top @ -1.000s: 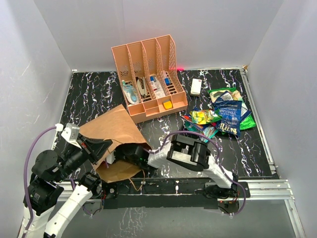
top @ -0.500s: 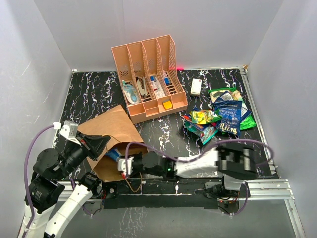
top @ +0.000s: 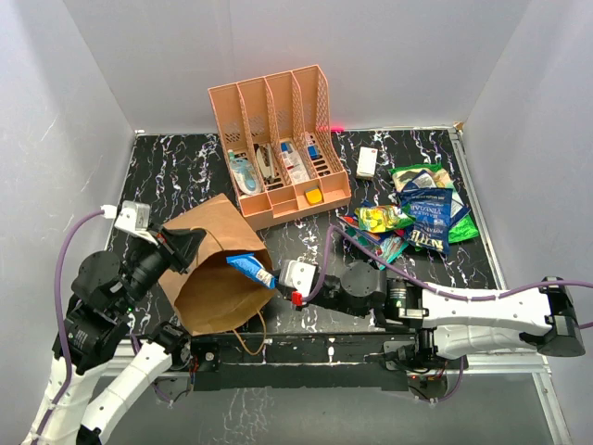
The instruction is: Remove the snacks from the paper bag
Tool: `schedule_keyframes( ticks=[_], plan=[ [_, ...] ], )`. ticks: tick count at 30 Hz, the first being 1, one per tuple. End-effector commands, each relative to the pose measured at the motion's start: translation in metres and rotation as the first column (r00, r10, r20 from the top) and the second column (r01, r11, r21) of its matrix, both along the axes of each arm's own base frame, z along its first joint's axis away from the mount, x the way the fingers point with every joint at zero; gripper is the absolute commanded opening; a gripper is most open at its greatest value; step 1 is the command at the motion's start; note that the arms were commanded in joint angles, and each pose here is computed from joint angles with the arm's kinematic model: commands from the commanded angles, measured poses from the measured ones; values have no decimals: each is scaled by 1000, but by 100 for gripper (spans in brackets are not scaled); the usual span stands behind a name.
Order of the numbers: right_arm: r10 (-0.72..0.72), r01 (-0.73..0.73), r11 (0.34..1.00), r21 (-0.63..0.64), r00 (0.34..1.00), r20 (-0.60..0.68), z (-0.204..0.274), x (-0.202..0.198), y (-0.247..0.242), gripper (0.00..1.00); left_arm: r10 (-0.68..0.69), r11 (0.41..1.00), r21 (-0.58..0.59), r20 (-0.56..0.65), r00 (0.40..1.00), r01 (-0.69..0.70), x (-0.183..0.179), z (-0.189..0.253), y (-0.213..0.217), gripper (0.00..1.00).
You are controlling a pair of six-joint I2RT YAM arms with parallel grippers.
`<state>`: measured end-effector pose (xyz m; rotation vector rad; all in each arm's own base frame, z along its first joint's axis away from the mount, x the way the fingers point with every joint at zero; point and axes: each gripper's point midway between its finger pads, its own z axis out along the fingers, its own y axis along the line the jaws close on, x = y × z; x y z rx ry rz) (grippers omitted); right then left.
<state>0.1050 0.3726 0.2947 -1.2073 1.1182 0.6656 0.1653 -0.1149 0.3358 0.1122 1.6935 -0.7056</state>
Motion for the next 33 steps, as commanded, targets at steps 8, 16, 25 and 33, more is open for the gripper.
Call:
schedule_keyframes(
  ticks=[8,16,25,33],
  plan=[
    [-355,369,907,204,929,-102,86,47,-65,8,103,994,-41,178,979,-98,57,102,-10,0],
    [-642,668,667,331,740,-200,124,89,-113,8,289,955,-116,127,949,-275,86,121,7,0],
    [-829,873,448,191,486,-276,60,164,-148,8,618,779,-82,-67,783,-622,57,41,88,0],
    [-714,826,563,26,502,-488,-32,183,-134,8,568,802,-145,-116,815,-579,29,13,91,5]
  ],
)
